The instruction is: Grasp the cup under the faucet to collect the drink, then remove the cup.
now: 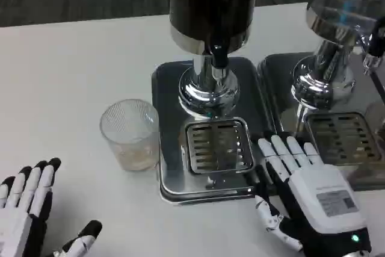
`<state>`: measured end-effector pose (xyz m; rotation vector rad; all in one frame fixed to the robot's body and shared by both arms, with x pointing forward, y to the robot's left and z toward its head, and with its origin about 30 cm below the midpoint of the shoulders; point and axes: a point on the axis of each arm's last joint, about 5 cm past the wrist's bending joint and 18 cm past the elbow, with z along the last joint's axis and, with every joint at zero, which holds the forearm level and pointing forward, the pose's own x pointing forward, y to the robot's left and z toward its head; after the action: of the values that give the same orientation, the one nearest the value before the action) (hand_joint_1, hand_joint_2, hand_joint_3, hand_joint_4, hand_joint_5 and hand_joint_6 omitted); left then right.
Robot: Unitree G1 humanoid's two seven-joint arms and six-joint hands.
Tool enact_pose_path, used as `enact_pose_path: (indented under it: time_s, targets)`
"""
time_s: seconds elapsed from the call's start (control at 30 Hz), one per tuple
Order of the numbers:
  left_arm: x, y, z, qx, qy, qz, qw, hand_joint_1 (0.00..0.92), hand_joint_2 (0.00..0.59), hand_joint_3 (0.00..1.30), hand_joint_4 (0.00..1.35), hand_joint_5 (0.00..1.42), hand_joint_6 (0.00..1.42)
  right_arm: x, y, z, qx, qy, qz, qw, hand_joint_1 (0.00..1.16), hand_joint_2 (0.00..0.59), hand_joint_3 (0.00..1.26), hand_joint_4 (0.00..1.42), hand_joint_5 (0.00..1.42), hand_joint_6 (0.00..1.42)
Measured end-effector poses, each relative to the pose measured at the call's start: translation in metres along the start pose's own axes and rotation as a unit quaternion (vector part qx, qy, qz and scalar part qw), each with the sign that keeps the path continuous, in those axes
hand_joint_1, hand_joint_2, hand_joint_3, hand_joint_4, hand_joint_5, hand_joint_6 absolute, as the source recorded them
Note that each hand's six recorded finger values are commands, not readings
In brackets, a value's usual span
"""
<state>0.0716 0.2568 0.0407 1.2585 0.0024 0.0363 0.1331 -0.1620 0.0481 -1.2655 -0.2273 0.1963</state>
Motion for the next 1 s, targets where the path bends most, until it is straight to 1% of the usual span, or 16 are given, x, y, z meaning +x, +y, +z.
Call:
enact_pose_path:
  time_s: [0.4,0.47,0.53,0.57,0.67,0.73,0.8,0.83,0.93,0.97,1.0]
  targets:
    - [-0.002,0.0,-0.0003,-0.002,0.003,-0.002,1.0,0.0,0.205,0.0,0.0,0.0,0.0,0.0,-0.0003,-0.0008,-0.001,0.001,0.001,1.0,0.08,0.548,0.03,0.0,0.0,0.0]
    - [0.0,0.0,-0.0005,-0.006,0.004,0.0,1.0,0.0,0.195,0.0,0.0,0.0,0.0,0.0,-0.0003,-0.0009,-0.001,0.001,0.001,1.0,0.08,0.548,0.03,0.0,0.0,0.0]
    - [0.002,-0.001,-0.0004,-0.024,0.01,0.005,0.9996,0.0,0.173,0.0,0.0,0.0,0.0,0.0,-0.0003,-0.0009,-0.001,0.001,0.001,1.0,0.08,0.547,0.03,0.0,0.0,0.0]
    - [0.003,-0.002,-0.0004,-0.032,0.014,0.009,0.9993,0.0,0.144,0.0,0.0,0.0,0.0,0.0,-0.0003,-0.0009,-0.001,0.001,0.001,1.0,0.08,0.547,0.03,0.0,0.0,0.0]
    - [0.01,-0.002,0.0006,-0.061,0.023,0.023,0.9976,0.0,0.123,0.0,0.0,0.0,0.0,0.0,-0.0004,-0.001,-0.001,0.0,0.001,1.0,0.07,0.546,0.03,0.0,0.0,0.0]
    - [0.018,-0.002,0.0016,-0.08,0.025,0.031,0.996,0.0,0.094,0.0,0.0,0.0,0.0,0.0,-0.0006,-0.0012,-0.001,0.001,0.0,1.0,0.07,0.545,0.03,0.0,0.0,0.0]
    - [0.024,-0.003,0.003,-0.098,0.027,0.035,0.9942,0.0,0.087,0.0,0.0,0.0,0.0,0.0,-0.0008,-0.0016,-0.002,0.002,0.0,1.0,0.07,0.545,0.03,0.0,0.0,0.0]
    - [0.028,-0.004,0.004,-0.109,0.029,0.036,0.9929,0.0,0.071,0.0,0.0,0.0,0.0,0.0,-0.0009,-0.0018,-0.002,0.002,0.0,1.0,0.07,0.545,0.03,0.0,0.0,0.0]
    - [0.043,-0.005,0.008,-0.137,0.025,0.044,0.9893,0.0,0.06,0.0,0.0,0.0,0.0,0.0,-0.001,-0.0018,-0.002,0.003,-0.001,1.0,0.07,0.545,0.03,0.0,0.0,0.0]
    - [0.046,-0.004,0.0089,-0.141,0.023,0.045,0.9888,0.0,0.05,0.0,0.0,0.0,0.0,-0.001,-0.001,-0.0019,-0.002,0.004,-0.001,1.0,0.07,0.545,0.03,0.0,0.0,0.0]
    - [0.052,-0.005,0.0111,-0.155,0.019,0.042,0.9869,0.0,0.047,0.0,0.0,0.0,0.0,-0.001,-0.0012,-0.002,-0.002,0.005,-0.001,1.0,0.07,0.545,0.03,0.0,0.0,0.0]
